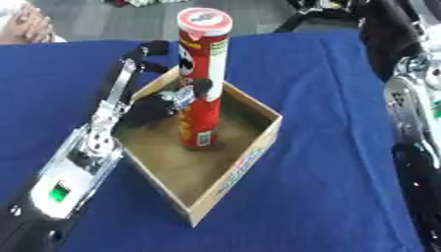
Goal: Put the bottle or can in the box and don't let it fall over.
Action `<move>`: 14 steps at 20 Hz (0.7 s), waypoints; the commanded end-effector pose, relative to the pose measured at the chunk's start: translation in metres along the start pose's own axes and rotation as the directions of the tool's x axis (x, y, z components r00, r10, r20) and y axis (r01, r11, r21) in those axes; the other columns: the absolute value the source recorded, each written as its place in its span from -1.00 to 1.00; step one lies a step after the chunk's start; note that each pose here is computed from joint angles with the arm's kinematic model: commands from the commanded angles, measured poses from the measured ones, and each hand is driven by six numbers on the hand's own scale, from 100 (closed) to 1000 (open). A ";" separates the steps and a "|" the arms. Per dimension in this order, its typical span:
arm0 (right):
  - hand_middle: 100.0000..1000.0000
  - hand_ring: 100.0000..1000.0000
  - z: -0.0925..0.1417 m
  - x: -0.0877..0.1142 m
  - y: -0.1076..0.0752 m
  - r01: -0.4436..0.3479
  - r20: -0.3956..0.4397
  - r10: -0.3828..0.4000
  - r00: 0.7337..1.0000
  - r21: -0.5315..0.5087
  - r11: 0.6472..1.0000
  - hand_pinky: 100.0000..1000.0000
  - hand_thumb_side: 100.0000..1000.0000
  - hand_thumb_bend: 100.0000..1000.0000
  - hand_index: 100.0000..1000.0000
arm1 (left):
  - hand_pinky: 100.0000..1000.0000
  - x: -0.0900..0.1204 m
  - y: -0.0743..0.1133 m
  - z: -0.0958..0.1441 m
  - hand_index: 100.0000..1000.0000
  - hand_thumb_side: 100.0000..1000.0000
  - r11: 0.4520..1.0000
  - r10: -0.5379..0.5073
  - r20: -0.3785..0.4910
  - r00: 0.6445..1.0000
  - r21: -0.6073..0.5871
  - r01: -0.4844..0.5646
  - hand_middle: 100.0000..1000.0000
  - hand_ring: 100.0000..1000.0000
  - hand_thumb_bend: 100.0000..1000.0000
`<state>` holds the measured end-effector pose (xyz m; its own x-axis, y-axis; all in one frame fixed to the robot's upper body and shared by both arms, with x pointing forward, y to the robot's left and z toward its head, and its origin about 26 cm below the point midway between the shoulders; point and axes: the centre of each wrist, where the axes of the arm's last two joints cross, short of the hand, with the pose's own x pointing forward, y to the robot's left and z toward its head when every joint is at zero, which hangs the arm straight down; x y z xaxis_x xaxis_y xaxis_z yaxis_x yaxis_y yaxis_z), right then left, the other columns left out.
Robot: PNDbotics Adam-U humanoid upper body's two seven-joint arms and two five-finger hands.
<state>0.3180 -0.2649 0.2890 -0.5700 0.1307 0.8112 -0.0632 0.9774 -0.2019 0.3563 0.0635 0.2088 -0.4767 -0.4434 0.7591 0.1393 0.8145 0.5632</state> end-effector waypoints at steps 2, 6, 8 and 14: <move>0.66 0.60 -0.002 0.010 -0.001 -0.008 0.038 0.008 0.999 0.009 1.000 0.89 -0.06 -1.00 0.74 | 1.00 0.001 0.011 0.000 0.73 -0.21 1.000 -0.020 0.010 1.000 0.001 0.020 0.57 0.45 0.27; 0.66 0.60 -0.001 0.009 -0.002 -0.011 0.033 0.010 0.999 0.007 1.000 0.89 -0.06 -1.00 0.74 | 1.00 -0.003 0.023 0.006 0.73 -0.22 1.000 -0.027 0.002 1.000 0.004 0.027 0.57 0.45 0.26; 0.66 0.60 -0.001 0.009 -0.002 -0.012 0.030 0.012 0.999 0.005 1.000 0.89 -0.06 -1.00 0.74 | 1.00 -0.004 0.031 0.010 0.72 -0.25 1.000 -0.027 0.000 1.000 0.015 0.027 0.56 0.44 0.23; 0.66 0.60 0.000 0.008 -0.004 -0.018 0.027 0.018 0.999 -0.002 1.000 0.89 -0.06 -1.00 0.74 | 1.00 -0.005 0.062 0.031 0.72 -0.30 0.995 -0.015 0.000 1.000 0.095 0.015 0.56 0.43 0.14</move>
<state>0.3180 -0.2655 0.2877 -0.5673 0.1306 0.8131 -0.0625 0.9777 -0.2006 0.3447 0.1184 0.2152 -0.4468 -0.4584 0.7683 0.0867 0.8325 0.5472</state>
